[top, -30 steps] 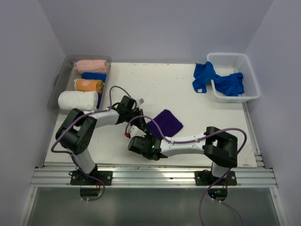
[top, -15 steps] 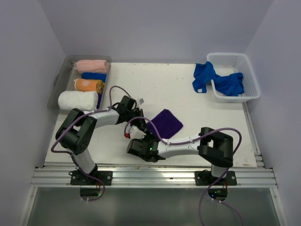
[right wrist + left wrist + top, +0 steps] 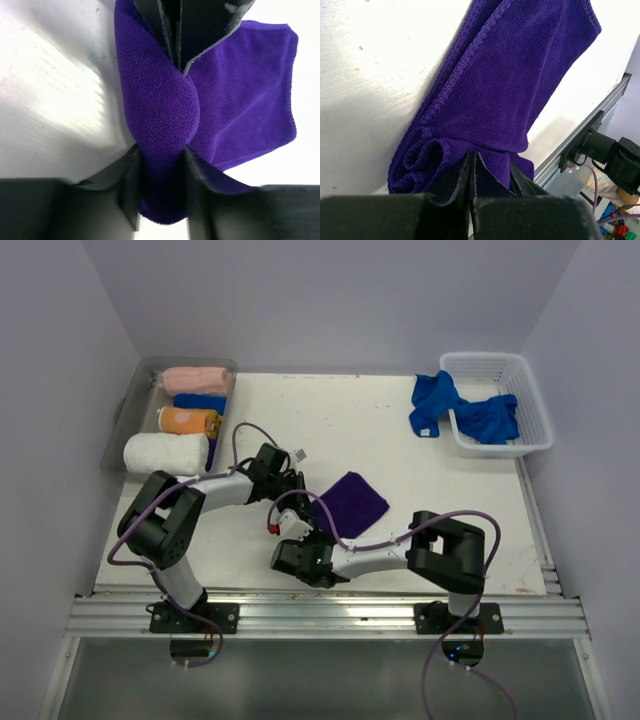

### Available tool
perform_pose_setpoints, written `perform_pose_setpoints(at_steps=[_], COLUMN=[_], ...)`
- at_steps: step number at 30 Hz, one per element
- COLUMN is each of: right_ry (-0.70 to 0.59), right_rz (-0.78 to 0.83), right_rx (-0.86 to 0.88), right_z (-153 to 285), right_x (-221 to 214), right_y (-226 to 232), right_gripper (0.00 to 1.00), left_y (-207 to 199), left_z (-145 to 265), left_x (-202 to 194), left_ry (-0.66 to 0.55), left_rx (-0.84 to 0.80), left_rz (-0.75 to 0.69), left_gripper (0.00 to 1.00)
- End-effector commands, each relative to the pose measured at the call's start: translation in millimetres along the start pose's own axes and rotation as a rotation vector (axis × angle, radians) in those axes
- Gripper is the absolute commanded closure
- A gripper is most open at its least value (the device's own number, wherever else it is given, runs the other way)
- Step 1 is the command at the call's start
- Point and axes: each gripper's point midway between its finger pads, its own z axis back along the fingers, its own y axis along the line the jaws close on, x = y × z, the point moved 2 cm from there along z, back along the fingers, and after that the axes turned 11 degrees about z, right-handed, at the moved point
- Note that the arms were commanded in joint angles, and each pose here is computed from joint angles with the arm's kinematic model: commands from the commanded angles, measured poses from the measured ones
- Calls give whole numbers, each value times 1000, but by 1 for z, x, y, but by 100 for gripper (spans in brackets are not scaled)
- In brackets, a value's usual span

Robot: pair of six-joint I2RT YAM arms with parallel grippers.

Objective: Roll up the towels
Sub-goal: Roll the towel

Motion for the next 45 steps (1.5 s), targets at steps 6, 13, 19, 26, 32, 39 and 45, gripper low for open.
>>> perform_pose_setpoints(at_steps=[6, 13, 19, 26, 32, 39, 45], right_ry=[-32, -56, -41, -10, -4, 17, 36], right_rz=[-276, -461, -548, -572, -566, -589, -664], right_rx=[268, 486, 666, 713, 727, 756, 831], right_z=[-2, -4, -2, -5, -4, -4, -2], right_x=[3, 5, 5, -3, -3, -3, 0], right_y=[3, -3, 5, 8, 10, 14, 15], right_gripper=[79, 79, 80, 82, 81, 81, 81], left_y=[-17, -40, -29, -15, -17, -14, 6], left_z=[23, 62, 71, 69, 71, 113, 106], left_x=[7, 16, 15, 11, 17, 41, 19], left_ry=[-39, -136, -157, -198, -235, -435, -395], left_rx=[18, -34, -3, 2, 13, 72, 90], left_rz=[-37, -56, -36, 2, 27, 83, 158], left_gripper=[66, 25, 15, 14, 13, 17, 21])
